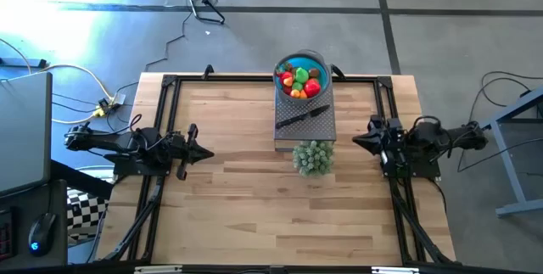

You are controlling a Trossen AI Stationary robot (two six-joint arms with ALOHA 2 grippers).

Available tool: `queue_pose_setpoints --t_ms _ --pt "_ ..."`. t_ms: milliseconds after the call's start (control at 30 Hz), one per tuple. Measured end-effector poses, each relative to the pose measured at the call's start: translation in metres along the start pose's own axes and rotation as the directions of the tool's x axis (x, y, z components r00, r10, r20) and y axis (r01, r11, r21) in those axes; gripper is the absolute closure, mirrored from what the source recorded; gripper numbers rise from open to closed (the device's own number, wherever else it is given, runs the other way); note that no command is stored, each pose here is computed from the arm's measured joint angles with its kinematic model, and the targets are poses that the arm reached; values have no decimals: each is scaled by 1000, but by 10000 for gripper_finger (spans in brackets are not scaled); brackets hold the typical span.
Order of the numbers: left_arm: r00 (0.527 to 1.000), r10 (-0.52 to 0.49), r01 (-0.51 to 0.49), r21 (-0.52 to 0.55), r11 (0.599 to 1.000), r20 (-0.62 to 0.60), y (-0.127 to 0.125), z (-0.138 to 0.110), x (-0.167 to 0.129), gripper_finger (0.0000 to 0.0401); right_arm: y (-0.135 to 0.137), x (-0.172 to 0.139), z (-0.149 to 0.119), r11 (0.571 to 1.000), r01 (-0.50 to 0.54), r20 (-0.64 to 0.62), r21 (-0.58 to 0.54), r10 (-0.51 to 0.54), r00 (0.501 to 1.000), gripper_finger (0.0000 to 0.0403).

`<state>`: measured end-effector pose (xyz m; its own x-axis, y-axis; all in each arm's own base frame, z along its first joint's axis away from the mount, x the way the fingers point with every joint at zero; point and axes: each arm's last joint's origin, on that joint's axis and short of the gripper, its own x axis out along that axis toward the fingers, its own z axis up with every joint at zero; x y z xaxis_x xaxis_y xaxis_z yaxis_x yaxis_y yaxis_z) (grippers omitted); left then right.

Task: Pick & Place Fruit
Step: Return to Home Position

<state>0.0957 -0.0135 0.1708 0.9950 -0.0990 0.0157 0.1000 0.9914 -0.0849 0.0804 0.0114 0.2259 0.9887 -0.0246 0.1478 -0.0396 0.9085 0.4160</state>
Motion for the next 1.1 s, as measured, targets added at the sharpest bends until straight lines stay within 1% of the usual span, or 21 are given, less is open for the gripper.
queue_pose_setpoints --t_ms 100,200,300,400,533,733,1100 --pt "1000 0 0 0 1000 0 0 0 0 400 -4 2 -13 1000 -4 -50 -11 3 999 400" --pt "1000 0 0 0 1000 0 0 0 0 400 -5 3 -21 999 -44 -85 -20 42 995 400" --pt "1000 0 0 0 1000 0 0 0 0 400 -9 4 -33 997 -58 -136 -47 51 989 400" --pt "1000 0 0 0 1000 0 0 0 0 400 -13 5 -42 997 -50 -160 -54 41 986 400" --pt "1000 1 -1 0 1000 0 0 0 0 400 -18 4 -52 998 11 -237 -69 -27 971 400" --pt "1000 1 -1 0 1000 0 0 0 0 400 -18 4 -53 994 5 -252 -112 -34 967 400" --pt "1000 1 -1 0 1000 0 0 0 0 400 -19 4 -53 993 7 -252 -115 -36 967 400"
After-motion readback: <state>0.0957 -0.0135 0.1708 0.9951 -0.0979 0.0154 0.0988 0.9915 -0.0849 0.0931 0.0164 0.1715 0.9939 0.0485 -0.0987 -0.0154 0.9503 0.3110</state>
